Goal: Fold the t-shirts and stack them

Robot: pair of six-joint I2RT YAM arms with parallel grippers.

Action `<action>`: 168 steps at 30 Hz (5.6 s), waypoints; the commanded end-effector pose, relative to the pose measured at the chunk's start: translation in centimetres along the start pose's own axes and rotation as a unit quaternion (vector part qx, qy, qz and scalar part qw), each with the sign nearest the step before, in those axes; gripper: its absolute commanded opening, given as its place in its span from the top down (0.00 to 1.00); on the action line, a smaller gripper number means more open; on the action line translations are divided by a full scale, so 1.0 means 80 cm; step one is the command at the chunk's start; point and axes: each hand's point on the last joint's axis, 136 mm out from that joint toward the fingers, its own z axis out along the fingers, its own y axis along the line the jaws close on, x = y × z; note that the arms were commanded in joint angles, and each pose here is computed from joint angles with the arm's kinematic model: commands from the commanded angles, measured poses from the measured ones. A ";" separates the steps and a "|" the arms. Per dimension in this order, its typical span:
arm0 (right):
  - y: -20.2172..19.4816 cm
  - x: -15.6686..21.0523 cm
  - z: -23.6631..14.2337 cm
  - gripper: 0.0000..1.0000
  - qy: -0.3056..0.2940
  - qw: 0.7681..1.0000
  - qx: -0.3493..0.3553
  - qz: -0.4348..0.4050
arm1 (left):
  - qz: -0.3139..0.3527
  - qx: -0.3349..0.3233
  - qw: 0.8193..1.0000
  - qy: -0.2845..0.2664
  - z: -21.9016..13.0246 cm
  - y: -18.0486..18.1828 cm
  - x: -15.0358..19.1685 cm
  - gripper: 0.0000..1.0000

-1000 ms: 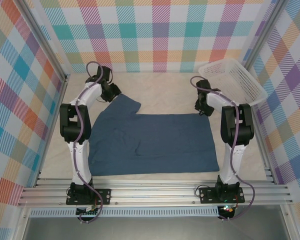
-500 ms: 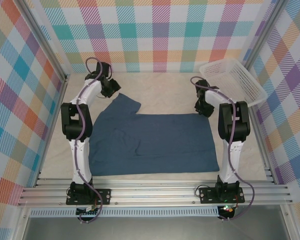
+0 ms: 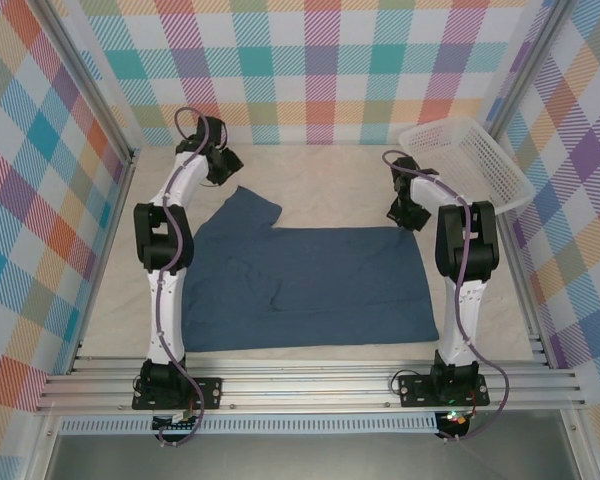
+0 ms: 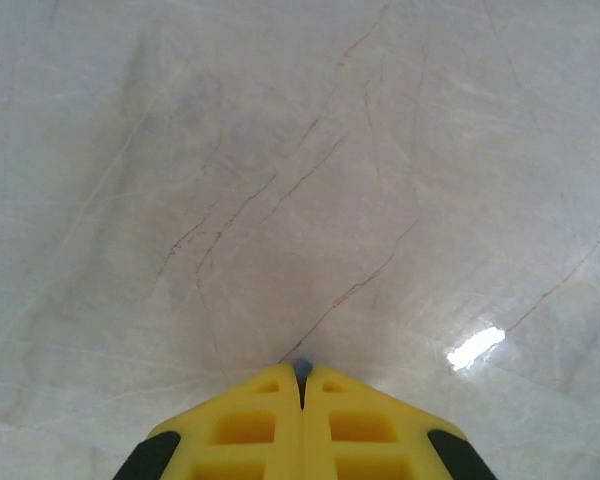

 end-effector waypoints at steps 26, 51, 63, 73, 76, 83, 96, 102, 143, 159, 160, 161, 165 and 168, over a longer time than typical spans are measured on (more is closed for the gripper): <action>-0.014 0.016 -0.011 1.00 0.029 1.000 0.001 0.002 | 0.059 -0.121 0.991 0.022 0.063 0.029 0.058 0.65; -0.004 0.008 -0.035 1.00 0.013 0.999 -0.029 -0.012 | 0.135 -0.141 0.981 -0.009 -0.010 -0.002 0.040 1.00; -0.011 0.012 -0.072 1.00 0.004 0.997 -0.055 -0.062 | 0.111 -0.130 0.985 0.017 -0.171 0.039 0.098 1.00; -0.049 0.034 -0.094 1.00 0.007 0.997 -0.032 -0.066 | 0.057 -0.120 0.990 0.056 -0.275 0.116 0.190 1.00; -0.065 0.049 -0.098 1.00 0.020 0.998 -0.021 -0.063 | 0.049 -0.129 0.988 0.063 -0.306 0.144 0.217 1.00; -0.101 0.082 -0.098 1.00 0.036 0.997 0.003 -0.062 | 0.029 -0.133 0.987 0.092 -0.349 0.195 0.273 1.00; -0.140 0.126 -0.093 1.00 0.070 0.996 0.033 -0.047 | 0.008 -0.152 0.980 0.125 -0.361 0.256 0.339 1.00; -0.153 0.134 -0.099 1.00 0.069 0.996 0.041 -0.046 | 0.016 -0.159 0.981 0.109 -0.373 0.262 0.334 1.00; -0.178 0.171 -0.071 1.00 0.124 0.982 0.124 -0.074 | 0.046 -0.211 0.960 0.177 -0.347 0.304 0.412 1.00; -0.202 0.175 -0.087 0.69 0.096 0.984 0.143 -0.034 | 0.036 -0.209 0.964 0.163 -0.357 0.301 0.408 0.84; -0.204 0.171 -0.094 0.68 0.084 0.986 0.140 -0.027 | 0.035 -0.206 0.966 0.154 -0.361 0.298 0.402 0.81; -0.205 0.167 -0.100 0.68 0.074 0.988 0.137 -0.022 | 0.034 -0.204 0.967 0.146 -0.366 0.294 0.397 0.79; -0.204 0.155 -0.123 0.69 0.037 0.993 0.112 -0.001 | 0.031 -0.192 0.974 0.114 -0.378 0.271 0.371 0.73; -0.180 0.156 -0.126 0.78 0.029 0.998 0.061 -0.004 | 0.030 -0.181 0.979 0.090 -0.377 0.245 0.348 0.66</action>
